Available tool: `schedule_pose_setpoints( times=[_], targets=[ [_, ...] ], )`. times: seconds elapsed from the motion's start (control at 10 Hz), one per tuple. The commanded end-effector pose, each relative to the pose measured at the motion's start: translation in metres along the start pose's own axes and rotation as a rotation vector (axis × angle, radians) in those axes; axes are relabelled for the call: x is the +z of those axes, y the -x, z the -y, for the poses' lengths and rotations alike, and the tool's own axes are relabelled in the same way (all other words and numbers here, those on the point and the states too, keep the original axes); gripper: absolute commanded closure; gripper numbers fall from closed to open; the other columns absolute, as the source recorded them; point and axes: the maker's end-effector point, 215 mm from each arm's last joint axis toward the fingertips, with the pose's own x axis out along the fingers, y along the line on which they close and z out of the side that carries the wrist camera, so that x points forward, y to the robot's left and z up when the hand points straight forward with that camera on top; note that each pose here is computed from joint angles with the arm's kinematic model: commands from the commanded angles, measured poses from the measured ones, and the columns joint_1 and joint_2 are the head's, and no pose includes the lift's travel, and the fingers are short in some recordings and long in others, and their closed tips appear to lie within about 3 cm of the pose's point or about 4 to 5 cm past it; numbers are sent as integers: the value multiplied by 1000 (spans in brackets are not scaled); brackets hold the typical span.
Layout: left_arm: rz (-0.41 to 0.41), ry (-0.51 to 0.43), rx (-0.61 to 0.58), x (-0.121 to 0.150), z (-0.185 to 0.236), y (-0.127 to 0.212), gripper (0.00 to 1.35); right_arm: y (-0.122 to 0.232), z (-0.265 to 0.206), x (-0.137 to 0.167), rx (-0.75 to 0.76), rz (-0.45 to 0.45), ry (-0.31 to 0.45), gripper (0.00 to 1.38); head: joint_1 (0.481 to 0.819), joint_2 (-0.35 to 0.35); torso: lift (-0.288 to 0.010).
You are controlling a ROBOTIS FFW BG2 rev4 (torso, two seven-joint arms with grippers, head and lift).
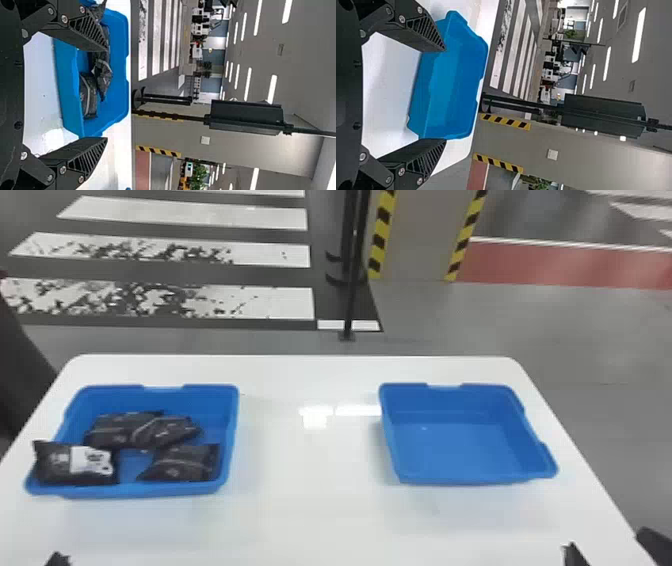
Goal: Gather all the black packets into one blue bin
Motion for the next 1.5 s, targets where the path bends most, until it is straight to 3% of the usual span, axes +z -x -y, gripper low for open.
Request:
schedule_pose_setpoints(
  times=[0.0, 1.4],
  targets=[
    [0, 3, 0, 0, 0, 0, 245, 0, 0, 1, -1, 2, 2, 233, 695, -116, -110],
    [0, 16, -4, -1, 2, -3, 245, 1, 2, 2, -7, 5, -11, 234, 695, -123, -110]
  ],
)
